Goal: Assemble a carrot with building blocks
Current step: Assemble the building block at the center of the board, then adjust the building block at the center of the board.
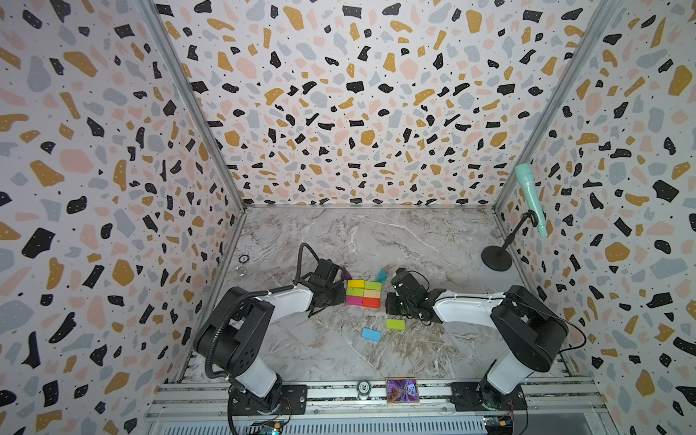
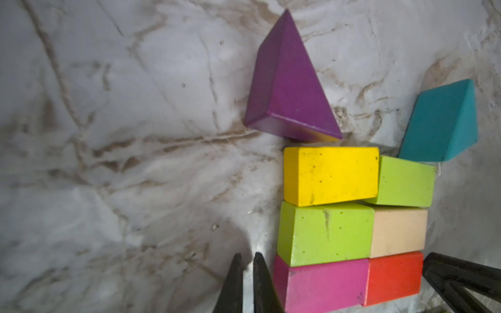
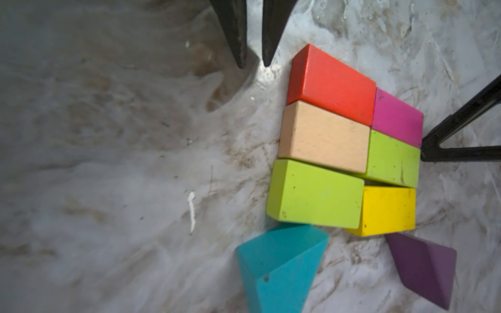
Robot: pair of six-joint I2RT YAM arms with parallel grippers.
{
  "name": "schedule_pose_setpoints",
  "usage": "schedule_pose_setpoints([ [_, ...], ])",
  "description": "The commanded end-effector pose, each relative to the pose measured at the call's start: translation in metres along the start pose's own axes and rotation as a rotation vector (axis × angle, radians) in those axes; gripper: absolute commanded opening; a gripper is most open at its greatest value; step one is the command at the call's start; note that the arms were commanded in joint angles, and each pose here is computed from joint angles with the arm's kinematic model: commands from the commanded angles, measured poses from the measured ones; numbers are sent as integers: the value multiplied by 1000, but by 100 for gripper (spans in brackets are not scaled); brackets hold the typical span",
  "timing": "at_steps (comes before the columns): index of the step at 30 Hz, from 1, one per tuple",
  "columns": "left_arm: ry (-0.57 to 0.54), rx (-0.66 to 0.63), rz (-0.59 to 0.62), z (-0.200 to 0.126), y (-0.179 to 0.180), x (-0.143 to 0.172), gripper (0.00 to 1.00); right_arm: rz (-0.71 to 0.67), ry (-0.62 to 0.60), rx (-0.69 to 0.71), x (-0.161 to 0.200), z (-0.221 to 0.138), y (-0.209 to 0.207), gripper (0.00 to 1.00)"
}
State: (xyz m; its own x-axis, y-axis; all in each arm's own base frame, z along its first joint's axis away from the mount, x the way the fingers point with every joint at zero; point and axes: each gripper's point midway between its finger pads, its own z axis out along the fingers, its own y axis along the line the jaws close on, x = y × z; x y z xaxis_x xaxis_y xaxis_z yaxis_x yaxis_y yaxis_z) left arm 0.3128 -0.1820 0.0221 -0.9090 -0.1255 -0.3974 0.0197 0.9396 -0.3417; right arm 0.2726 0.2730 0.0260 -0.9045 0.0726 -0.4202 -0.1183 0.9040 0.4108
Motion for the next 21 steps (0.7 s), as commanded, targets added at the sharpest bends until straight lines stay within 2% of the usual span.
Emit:
schedule_pose_setpoints([
  [1, -31, -52, -10, -4, 5, -13, 12, -15, -7, 19, -8, -4, -5, 14],
  [10, -49, -56, -13, 13, 2, -31, 11, -22, -19, 25, -26, 15, -5, 14],
  [21, -43, -36, -13, 26, -5, -39, 11, -21, -20, 39, -30, 26, -5, 14],
])
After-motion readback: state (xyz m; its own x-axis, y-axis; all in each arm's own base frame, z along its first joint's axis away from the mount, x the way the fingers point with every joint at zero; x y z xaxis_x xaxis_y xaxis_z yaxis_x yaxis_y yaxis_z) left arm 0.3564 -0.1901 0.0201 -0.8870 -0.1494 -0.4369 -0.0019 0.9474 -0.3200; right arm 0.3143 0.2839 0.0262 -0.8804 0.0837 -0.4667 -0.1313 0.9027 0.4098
